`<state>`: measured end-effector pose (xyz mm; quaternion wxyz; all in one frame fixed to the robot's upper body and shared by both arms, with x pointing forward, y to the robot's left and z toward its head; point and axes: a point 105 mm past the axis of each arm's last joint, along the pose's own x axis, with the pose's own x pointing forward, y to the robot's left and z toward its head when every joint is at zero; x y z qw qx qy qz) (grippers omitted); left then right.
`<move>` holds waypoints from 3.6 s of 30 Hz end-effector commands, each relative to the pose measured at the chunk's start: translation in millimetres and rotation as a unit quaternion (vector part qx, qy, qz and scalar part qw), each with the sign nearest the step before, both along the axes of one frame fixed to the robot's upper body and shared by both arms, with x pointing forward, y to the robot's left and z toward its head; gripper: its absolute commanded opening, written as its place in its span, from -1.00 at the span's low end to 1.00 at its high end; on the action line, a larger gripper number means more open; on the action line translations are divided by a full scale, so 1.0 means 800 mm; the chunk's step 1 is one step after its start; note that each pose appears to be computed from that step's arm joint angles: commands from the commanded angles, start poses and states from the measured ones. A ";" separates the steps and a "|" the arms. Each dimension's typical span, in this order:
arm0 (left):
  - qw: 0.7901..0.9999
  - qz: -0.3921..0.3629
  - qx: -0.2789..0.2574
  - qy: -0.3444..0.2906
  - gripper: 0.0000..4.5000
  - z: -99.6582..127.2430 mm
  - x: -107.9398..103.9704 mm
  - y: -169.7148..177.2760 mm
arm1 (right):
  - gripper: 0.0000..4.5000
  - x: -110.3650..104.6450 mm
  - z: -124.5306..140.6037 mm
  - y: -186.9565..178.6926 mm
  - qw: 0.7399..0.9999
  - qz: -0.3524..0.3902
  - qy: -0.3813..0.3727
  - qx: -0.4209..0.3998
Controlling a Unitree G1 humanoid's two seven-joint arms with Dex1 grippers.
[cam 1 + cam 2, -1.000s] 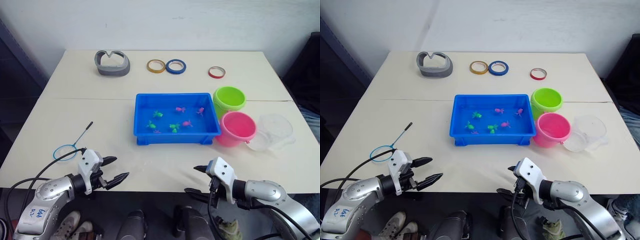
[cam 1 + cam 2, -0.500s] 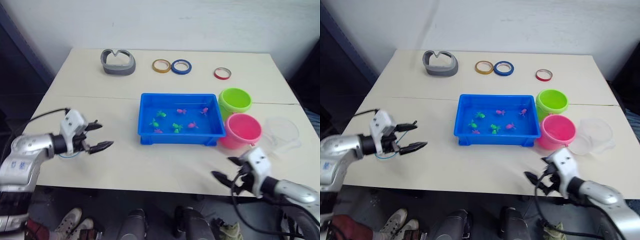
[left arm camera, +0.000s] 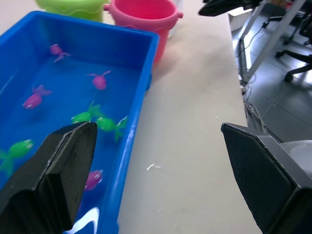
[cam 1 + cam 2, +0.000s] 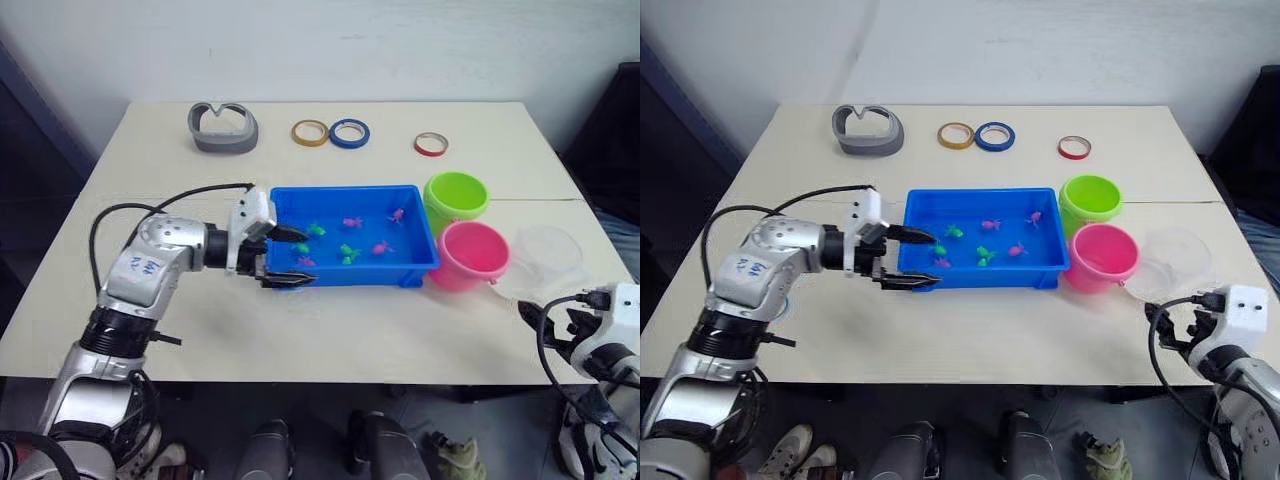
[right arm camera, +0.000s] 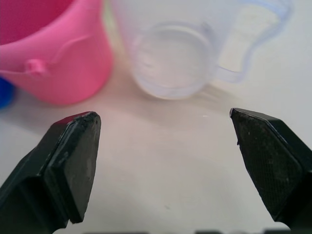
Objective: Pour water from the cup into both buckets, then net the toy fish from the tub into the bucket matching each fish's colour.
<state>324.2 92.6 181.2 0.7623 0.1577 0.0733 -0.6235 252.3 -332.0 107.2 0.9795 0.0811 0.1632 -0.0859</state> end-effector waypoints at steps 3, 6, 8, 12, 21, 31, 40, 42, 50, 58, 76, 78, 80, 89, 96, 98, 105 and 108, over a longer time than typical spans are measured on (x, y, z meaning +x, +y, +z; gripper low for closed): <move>0.999 -0.029 -0.007 -0.022 0.99 0.005 -0.001 -0.019 | 1.00 0.011 0.013 -0.041 0.996 -0.086 -0.025 -0.011; 0.999 -0.030 -0.009 -0.027 0.99 0.006 0.001 -0.021 | 1.00 0.023 0.019 -0.054 0.993 -0.110 -0.035 -0.021; 0.999 -0.029 -0.009 -0.029 0.99 0.007 0.002 -0.020 | 1.00 0.026 0.022 -0.061 0.991 -0.126 -0.038 -0.031; 0.999 -0.020 -0.007 -0.032 0.99 0.008 0.004 -0.013 | 1.00 0.029 0.024 -0.077 0.986 -0.156 -0.042 -0.045; 0.999 -0.013 -0.010 -0.033 0.99 0.008 0.002 -0.009 | 1.00 0.042 0.031 -0.081 0.984 -0.164 -0.060 -0.038; 0.999 -0.011 -0.012 -0.031 0.99 0.009 -0.002 -0.010 | 1.00 0.066 0.028 -0.080 0.980 -0.183 -0.071 -0.021; 0.999 -0.003 -0.011 -0.032 0.99 0.012 -0.003 -0.008 | 1.00 0.082 0.015 -0.079 0.977 -0.193 -0.086 0.004; 0.999 0.000 -0.010 -0.033 0.99 0.014 -0.003 -0.006 | 1.00 0.086 0.015 -0.078 0.977 -0.192 -0.091 0.002; 0.999 0.005 -0.014 -0.037 1.00 0.018 -0.003 -0.005 | -0.26 0.092 0.018 -0.075 0.977 -0.187 -0.106 -0.001; 0.999 -0.004 -0.034 -0.035 1.00 0.027 -0.005 -0.011 | -0.98 0.086 0.019 -0.071 0.977 -0.181 -0.111 -0.008; 0.997 -0.005 -0.064 -0.048 1.00 0.039 0.015 -0.018 | -0.98 0.073 0.123 -0.076 0.972 -0.144 -0.173 -0.073; 0.996 -0.008 -0.066 -0.051 1.00 0.041 0.018 -0.020 | -0.98 0.075 0.138 -0.069 0.973 -0.118 -0.171 -0.097; 0.996 -0.012 -0.066 -0.051 1.00 0.043 0.021 -0.020 | -0.98 0.079 0.152 -0.058 0.974 -0.088 -0.162 -0.135; 0.996 -0.026 -0.065 -0.051 1.00 0.049 0.022 -0.018 | -0.98 0.096 0.189 -0.013 0.957 -0.007 -0.148 -0.251; 0.996 -0.022 -0.062 -0.058 1.00 0.047 0.022 -0.015 | -0.98 0.109 0.202 0.014 0.927 0.039 -0.126 -0.352; 0.996 -0.021 -0.062 -0.058 1.00 0.047 0.021 -0.015 | -0.98 0.110 0.204 0.016 0.914 0.047 -0.120 -0.385; 0.996 -0.018 -0.062 -0.058 1.00 0.045 0.020 -0.014 | -0.98 0.113 0.215 0.029 0.872 0.080 -0.118 -0.468; 0.996 -0.018 -0.063 -0.058 1.00 0.044 0.019 -0.015 | -0.98 0.114 0.216 0.034 0.858 0.094 -0.117 -0.492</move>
